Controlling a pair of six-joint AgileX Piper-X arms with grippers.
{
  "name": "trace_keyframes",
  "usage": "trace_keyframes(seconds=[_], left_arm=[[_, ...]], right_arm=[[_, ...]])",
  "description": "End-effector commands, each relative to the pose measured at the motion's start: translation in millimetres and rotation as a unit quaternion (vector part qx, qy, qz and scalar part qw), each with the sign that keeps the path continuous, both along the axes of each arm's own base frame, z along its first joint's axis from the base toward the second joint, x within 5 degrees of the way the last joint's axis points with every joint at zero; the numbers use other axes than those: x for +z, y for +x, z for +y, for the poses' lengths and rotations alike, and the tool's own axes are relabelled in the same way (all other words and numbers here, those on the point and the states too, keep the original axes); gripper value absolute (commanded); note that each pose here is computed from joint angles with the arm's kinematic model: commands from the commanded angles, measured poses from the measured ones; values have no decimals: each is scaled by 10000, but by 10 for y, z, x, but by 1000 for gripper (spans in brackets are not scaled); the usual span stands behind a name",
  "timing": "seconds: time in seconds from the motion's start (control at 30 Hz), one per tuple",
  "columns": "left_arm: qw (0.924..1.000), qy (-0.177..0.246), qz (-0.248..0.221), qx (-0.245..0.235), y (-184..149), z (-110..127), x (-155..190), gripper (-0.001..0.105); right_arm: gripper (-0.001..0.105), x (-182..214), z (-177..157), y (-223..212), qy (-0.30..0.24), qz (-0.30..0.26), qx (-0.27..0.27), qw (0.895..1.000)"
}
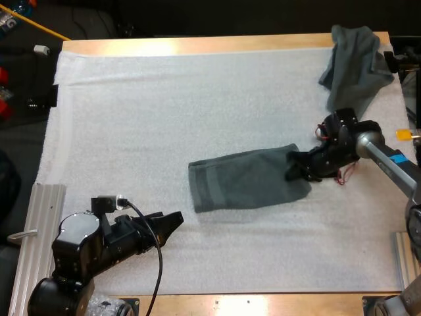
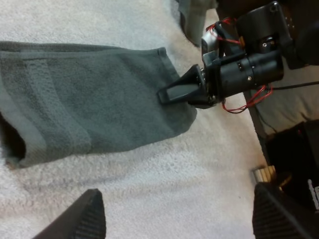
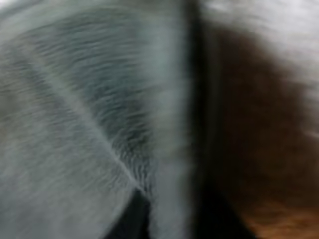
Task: Pick towel from pile, fold and stack
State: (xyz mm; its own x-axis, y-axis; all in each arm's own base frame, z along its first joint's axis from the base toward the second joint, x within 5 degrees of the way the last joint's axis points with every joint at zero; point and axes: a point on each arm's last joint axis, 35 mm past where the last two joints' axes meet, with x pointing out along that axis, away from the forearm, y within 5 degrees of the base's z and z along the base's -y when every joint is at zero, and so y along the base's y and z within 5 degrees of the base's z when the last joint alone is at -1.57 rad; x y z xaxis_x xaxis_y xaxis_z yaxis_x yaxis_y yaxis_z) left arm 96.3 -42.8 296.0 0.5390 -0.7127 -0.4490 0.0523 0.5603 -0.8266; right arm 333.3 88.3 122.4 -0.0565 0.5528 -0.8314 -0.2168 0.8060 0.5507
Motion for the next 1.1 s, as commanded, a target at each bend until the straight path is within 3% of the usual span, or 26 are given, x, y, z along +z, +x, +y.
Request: trace_keyframes(seconds=[0.0, 0.13, 0.23, 0.33, 0.4, 0.5, 0.63, 0.8, 0.87, 1.07], left_arm=[[10000, -70, -19, -32, -5, -2, 27, 60], [9997, -150, -9, -178, -13, -9, 31, 60], [9993, -222, 8, -293, -19, -16, 34, 60], [9992, -239, 12, -320, -21, -17, 35, 60], [9992, -239, 12, -320, -21, -17, 35, 60], [9992, -239, 12, -320, -21, -17, 35, 60], [9992, -239, 12, -320, -21, -17, 35, 60], [9987, -286, 6, -427, -27, -22, 37, 60], [9986, -283, -13, -457, -28, -23, 38, 60], [9973, -379, -5, -634, -38, -31, 43, 60]], right_arm=[[3, 52, -16, -38, -218, 14, 12, 9998], [0, 188, -97, -107, -1245, -108, 41, 9921], [0, 349, -178, -183, -2155, -246, 103, 9761], [0, 532, -270, -269, -3143, -424, 251, 9480], [0, 687, -332, -324, -3777, -636, 349, 9231], [0, 858, -363, -366, -4033, -917, 326, 9099], [0, 1008, -328, -410, -3831, -1166, 141, 9162], [0, 1074, 11, -482, -3034, -1335, 28, 9434], [0, 1076, 200, -500, -2801, -1494, 53, 9483], [0, 1107, 790, -580, -2165, -2225, 182, 9504]])
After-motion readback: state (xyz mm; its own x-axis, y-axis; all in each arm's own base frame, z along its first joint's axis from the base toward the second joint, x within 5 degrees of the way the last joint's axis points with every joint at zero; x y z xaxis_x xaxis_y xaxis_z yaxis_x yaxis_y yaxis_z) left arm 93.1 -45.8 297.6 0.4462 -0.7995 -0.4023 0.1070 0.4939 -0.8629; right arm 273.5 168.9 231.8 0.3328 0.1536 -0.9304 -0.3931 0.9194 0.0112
